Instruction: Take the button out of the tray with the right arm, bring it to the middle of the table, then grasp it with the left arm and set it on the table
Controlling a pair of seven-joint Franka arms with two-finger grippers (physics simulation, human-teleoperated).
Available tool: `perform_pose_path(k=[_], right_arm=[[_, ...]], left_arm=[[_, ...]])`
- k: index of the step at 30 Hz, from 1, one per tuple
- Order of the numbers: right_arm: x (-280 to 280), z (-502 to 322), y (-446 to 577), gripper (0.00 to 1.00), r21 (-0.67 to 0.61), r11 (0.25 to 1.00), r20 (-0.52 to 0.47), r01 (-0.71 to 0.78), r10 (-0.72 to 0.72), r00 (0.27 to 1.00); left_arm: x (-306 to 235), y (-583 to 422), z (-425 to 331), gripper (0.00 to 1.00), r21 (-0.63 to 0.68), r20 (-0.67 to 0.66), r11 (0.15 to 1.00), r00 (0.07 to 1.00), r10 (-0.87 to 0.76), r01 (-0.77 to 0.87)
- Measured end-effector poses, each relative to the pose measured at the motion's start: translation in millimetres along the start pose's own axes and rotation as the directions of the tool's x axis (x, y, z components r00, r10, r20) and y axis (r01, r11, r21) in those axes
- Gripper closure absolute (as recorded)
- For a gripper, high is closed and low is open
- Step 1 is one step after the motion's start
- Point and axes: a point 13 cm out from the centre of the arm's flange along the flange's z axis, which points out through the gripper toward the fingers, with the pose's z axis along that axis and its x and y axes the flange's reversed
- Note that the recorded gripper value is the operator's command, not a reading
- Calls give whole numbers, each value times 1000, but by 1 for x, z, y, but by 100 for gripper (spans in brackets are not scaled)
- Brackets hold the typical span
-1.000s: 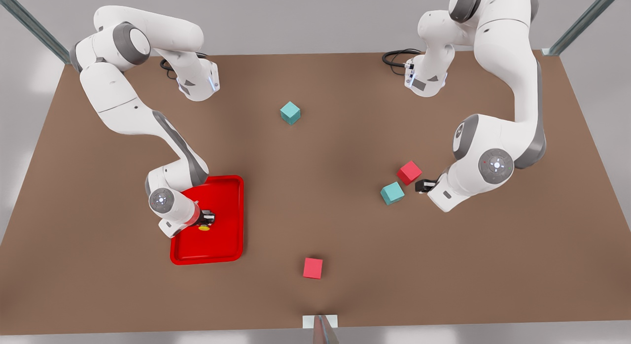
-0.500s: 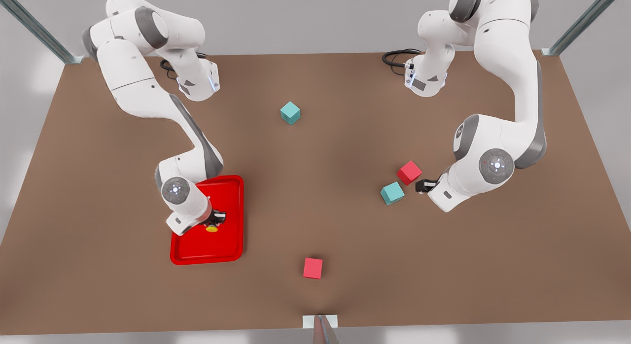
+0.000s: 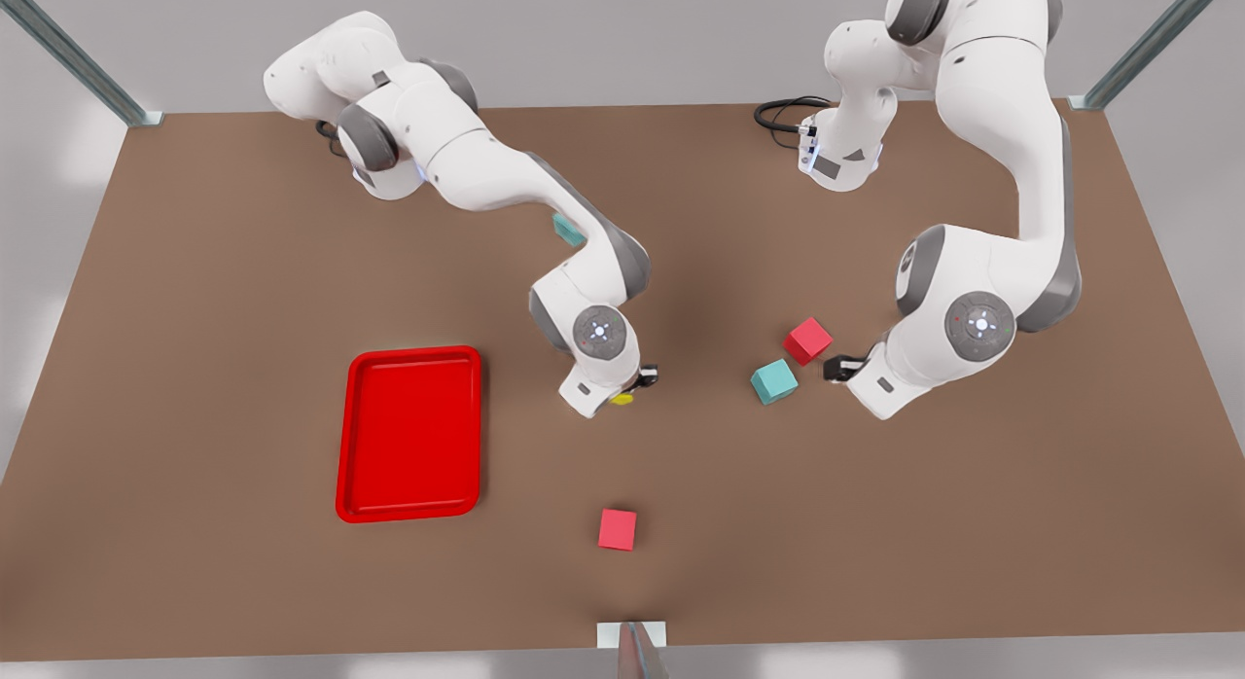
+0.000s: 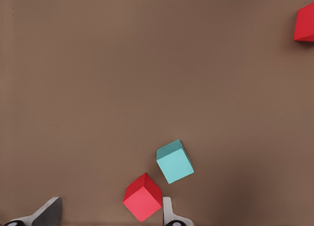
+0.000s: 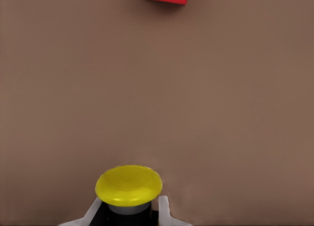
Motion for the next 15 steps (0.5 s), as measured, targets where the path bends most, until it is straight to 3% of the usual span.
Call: perform_pose_path(k=[3, 9, 11, 12, 15], right_arm=[[9, 28, 25, 52, -15, 999, -1, -28, 28, 1000], [5, 65, 61, 48, -95, 990, 46, -101, 106, 993], [3, 71, 70, 33, -118, 985, 65, -122, 131, 989], [3, 75, 74, 0, -127, 983, 73, -131, 141, 987], [-1, 80, 81, 0, -155, 974, 92, -163, 179, 980]], left_arm=[[-7, 54, -1, 0, -26, 6, 999, 999, -45, 45], [-1, 58, -13, 0, -48, 13, 999, 1000, -7, 8], [1, 56, -15, 0, -52, 11, 999, 1000, 6, -5], [1, 55, -14, 0, -53, 8, 999, 1000, 12, -12], [1, 54, -11, 0, -55, 0, 998, 1000, 24, -24]])
